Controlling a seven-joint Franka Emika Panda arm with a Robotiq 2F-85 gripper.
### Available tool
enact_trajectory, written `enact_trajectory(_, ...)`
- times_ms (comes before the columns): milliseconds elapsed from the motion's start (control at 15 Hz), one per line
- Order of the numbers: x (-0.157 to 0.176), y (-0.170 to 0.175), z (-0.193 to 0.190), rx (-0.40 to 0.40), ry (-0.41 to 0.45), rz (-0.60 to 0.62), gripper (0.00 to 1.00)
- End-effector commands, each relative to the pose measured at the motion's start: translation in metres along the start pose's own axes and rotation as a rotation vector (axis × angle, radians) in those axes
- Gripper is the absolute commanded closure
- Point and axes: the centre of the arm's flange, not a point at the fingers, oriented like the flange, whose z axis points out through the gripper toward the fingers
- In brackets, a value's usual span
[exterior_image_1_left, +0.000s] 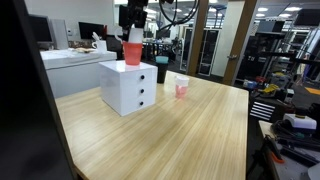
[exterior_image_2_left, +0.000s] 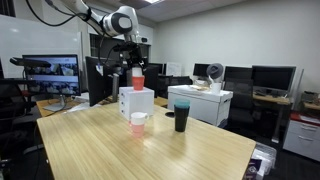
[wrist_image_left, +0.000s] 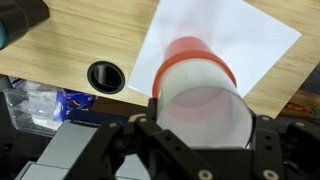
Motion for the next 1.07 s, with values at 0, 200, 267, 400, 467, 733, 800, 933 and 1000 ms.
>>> enact_trajectory(0,-0.020,0.001,0.014,0.019,-0.027,-0.025,0.15)
enact_trajectory(200,-0.025,0.000,0.023,0.022,-0.050,-0.024,0.00)
enact_trajectory(267,-0.026,-0.001,0.025,0.023,-0.057,-0.025,0.00)
enact_trajectory(400,-0.025,0.000,0.024,0.024,-0.055,-0.023,0.00)
enact_trajectory(467,-0.025,0.000,0.023,0.026,-0.056,-0.021,0.00)
enact_trajectory(733,-0.020,0.003,0.019,0.029,-0.060,-0.001,0.00)
enact_trajectory(800,-0.019,0.004,0.017,0.032,-0.065,0.000,0.00)
enact_trajectory(933,-0.018,0.005,0.013,0.034,-0.058,0.002,0.00)
enact_trajectory(1000,-0.017,0.006,0.010,0.031,-0.060,0.003,0.00)
